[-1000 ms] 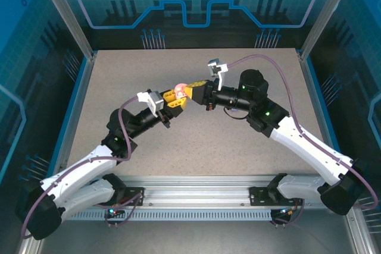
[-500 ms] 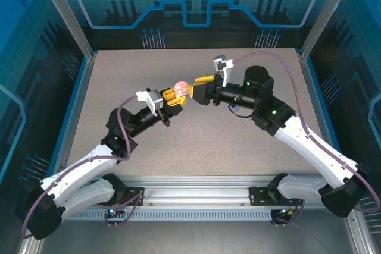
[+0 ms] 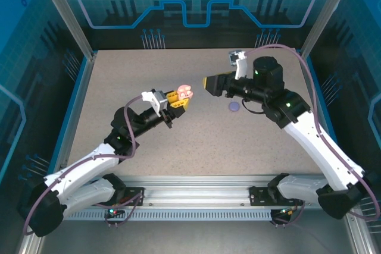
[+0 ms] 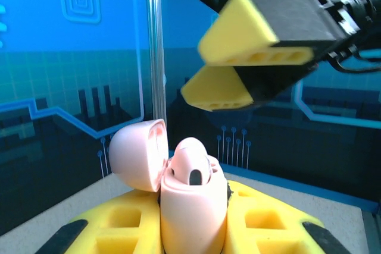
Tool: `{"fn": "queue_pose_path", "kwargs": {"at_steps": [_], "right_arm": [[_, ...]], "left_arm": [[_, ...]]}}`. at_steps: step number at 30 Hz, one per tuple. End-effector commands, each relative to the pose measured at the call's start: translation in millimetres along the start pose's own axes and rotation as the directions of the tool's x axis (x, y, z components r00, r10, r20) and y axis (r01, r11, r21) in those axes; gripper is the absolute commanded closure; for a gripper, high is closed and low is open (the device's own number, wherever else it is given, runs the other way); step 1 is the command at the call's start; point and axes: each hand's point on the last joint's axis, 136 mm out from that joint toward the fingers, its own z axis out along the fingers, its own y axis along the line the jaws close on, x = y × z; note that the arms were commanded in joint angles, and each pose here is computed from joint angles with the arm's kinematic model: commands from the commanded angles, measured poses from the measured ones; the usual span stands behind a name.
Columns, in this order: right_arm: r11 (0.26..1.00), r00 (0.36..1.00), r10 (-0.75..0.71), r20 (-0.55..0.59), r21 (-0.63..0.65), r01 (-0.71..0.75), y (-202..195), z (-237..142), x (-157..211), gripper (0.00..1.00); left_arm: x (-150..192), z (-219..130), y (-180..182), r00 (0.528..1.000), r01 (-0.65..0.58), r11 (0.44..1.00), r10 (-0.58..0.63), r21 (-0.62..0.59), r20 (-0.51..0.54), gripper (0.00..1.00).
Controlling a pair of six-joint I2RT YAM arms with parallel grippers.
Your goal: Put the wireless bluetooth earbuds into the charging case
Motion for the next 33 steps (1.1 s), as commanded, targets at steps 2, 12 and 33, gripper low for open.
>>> {"fn": "queue_pose_path", "kwargs": {"at_steps": [2, 12, 33], "right_arm": [[0.988, 0.989, 0.036, -0.142, 0.156, -0.013, -34, 14, 14, 0.29], [0.976, 0.948, 0.109, -0.300, 0.211, -0.045, -56, 64, 20, 0.30], [0.987, 0.891, 0.070, -0.449, 0.160, 0.003, -30, 68, 78, 0.35]], "left_arm": [[18, -1, -7, 0.999, 0.034, 0.999, -0.033, 0.035, -0.041, 1.00], [35, 11, -11, 0.994, 0.077, 0.994, -0.071, 0.079, -0.079, 1.00], [34, 42, 2, 0.998, 0.026, 0.999, -0.022, 0.047, -0.066, 1.00]]}}
